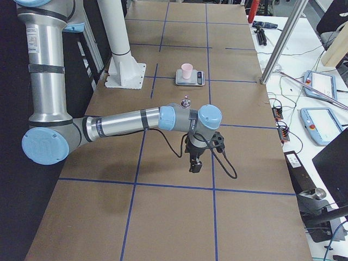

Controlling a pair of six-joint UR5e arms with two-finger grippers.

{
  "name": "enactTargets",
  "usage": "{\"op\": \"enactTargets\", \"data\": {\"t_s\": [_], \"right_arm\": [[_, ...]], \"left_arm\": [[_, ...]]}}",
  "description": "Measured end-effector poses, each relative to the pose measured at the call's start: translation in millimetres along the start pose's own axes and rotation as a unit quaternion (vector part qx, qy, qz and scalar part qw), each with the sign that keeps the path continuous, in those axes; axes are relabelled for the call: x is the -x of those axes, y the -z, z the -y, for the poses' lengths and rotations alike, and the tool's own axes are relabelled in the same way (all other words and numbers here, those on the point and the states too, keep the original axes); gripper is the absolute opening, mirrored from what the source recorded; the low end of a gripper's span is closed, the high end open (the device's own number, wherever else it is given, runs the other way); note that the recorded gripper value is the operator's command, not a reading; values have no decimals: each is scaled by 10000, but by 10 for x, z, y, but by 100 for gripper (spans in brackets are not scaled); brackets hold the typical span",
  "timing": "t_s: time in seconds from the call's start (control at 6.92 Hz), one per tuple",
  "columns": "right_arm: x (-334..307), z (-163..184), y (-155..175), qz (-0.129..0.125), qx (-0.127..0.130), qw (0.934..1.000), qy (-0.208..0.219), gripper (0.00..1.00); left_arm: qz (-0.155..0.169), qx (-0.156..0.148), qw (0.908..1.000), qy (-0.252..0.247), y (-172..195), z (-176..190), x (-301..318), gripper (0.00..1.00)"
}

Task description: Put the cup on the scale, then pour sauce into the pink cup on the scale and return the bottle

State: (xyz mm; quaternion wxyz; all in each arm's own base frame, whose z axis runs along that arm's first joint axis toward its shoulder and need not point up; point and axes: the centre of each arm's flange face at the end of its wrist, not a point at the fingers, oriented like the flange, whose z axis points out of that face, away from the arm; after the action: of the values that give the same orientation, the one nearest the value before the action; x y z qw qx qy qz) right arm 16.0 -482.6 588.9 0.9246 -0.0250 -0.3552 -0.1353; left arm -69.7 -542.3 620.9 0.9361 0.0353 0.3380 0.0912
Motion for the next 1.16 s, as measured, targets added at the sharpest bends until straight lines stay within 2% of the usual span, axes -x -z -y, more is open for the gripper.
{"op": "enactTargets", "data": {"t_s": [1.16], "right_arm": [[19, 6, 18, -1, -21, 10000, 33, 100]], "left_arm": [[54, 35, 10000, 18, -19, -29, 17, 100]]}}
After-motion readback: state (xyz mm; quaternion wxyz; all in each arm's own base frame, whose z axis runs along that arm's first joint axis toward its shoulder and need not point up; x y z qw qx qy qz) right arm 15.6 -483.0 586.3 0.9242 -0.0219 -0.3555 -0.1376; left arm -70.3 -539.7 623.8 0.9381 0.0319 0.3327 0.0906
